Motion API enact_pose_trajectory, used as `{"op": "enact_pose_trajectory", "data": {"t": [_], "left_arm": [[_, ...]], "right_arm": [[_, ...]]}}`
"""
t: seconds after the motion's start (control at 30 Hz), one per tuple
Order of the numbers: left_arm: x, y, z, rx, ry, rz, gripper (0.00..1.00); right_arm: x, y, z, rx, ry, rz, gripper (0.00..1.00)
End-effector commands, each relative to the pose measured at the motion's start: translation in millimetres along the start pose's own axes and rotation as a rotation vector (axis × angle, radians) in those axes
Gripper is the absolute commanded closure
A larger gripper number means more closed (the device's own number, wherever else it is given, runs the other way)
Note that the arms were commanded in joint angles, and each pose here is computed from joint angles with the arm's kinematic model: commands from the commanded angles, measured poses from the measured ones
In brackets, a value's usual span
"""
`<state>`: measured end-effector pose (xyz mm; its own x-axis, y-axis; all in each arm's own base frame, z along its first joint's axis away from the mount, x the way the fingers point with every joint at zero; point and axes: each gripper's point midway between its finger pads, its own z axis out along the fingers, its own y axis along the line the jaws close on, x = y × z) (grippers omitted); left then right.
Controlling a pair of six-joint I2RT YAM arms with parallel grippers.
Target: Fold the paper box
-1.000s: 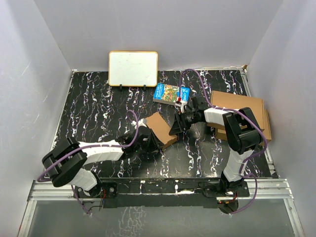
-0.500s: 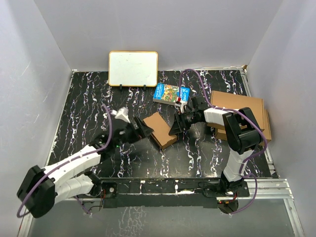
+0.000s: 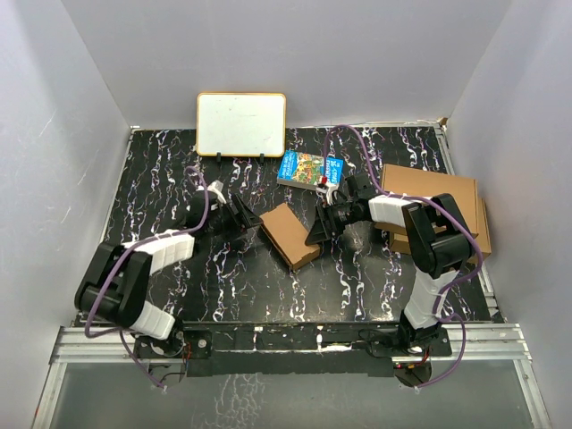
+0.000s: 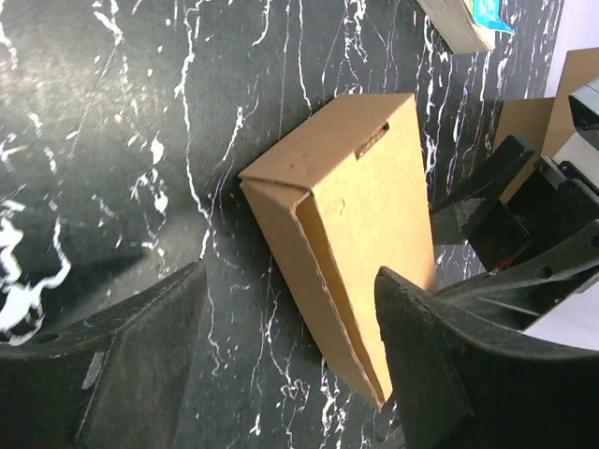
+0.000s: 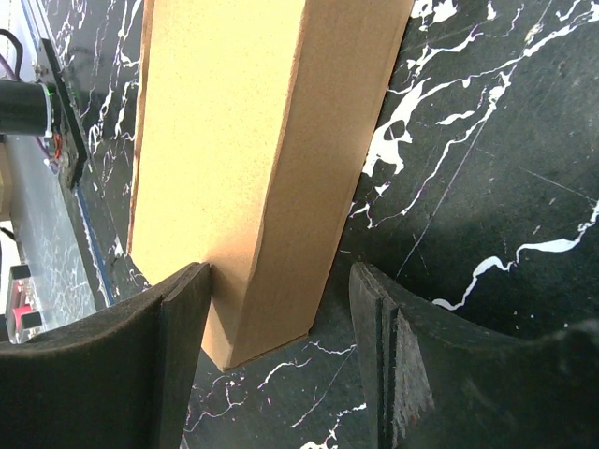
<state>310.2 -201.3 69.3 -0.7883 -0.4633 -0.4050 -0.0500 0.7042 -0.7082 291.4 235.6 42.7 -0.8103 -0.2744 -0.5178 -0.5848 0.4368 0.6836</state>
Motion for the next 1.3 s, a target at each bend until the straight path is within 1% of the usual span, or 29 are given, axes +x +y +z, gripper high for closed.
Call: {"op": "enact_pose_trajectory", "data": {"t": [0.0, 0.07, 0.23, 0.33, 0.4, 0.47, 0.53, 0.6, 0.77, 0.83, 0.9, 0.97, 1.1, 1.2, 1.23, 1.27], "left_arm": [[-19.7, -32.4, 11.3, 0.127, -0.012, 0.021, 0.31], [-20.8, -31.0, 16.5, 0.124, -0.015, 0.010, 0.32], [-19.5, -17.2, 30.9, 0.076, -0.001, -0.006, 0.37], [-18.8, -10.8, 37.3, 0.049, 0.007, -0.008, 0.44], [-20.2, -8.6, 39.8, 0.037, 0.007, -0.004, 0.52], [-21.1, -7.5, 40.8, 0.028, 0.008, 0.000, 0.57], [-21.2, -6.0, 41.5, 0.020, 0.010, 0.006, 0.60], [-21.6, -4.7, 42.6, 0.012, 0.012, 0.011, 0.61], [-18.8, -2.8, 47.0, 0.006, 0.034, 0.010, 0.69], [-15.9, -1.9, 48.5, 0.007, 0.050, -0.001, 0.76], [-12.6, -2.4, 49.9, 0.012, 0.067, -0.016, 0.89], [-10.8, -2.2, 50.1, 0.014, 0.077, -0.028, 0.99], [-8.3, -1.6, 50.1, 0.011, 0.088, -0.036, 1.00], [-10.4, -8.4, 46.8, 0.036, 0.083, -0.029, 1.00], [-12.6, -12.2, 43.9, 0.046, 0.074, -0.022, 0.99], [-15.8, -16.8, 40.0, 0.058, 0.063, -0.011, 0.95]], "right_arm": [[17.3, -29.6, 8.0, 0.119, 0.057, -0.030, 0.37], [18.0, -29.7, 8.2, 0.118, 0.059, -0.027, 0.37], [18.1, -29.5, 8.2, 0.117, 0.059, -0.028, 0.37], [17.8, -29.6, 7.9, 0.118, 0.058, -0.028, 0.37], [18.2, -29.6, 8.2, 0.118, 0.059, -0.028, 0.37], [18.0, -29.5, 8.3, 0.117, 0.059, -0.029, 0.37], [17.8, -29.5, 8.3, 0.117, 0.059, -0.029, 0.37], [17.3, -29.1, 8.4, 0.116, 0.058, -0.030, 0.37], [18.0, -29.3, 8.5, 0.117, 0.060, -0.029, 0.37], [17.9, -29.7, 8.4, 0.118, 0.059, -0.031, 0.37], [18.3, -29.8, 8.5, 0.118, 0.060, -0.030, 0.37], [17.4, -29.6, 8.4, 0.118, 0.059, -0.032, 0.37], [18.0, -29.6, 8.4, 0.118, 0.060, -0.031, 0.37], [15.6, -27.2, 7.8, 0.110, 0.057, -0.037, 0.37], [13.9, -25.7, 7.0, 0.107, 0.055, -0.043, 0.36], [11.4, -24.1, 6.0, 0.103, 0.053, -0.052, 0.35]]}}
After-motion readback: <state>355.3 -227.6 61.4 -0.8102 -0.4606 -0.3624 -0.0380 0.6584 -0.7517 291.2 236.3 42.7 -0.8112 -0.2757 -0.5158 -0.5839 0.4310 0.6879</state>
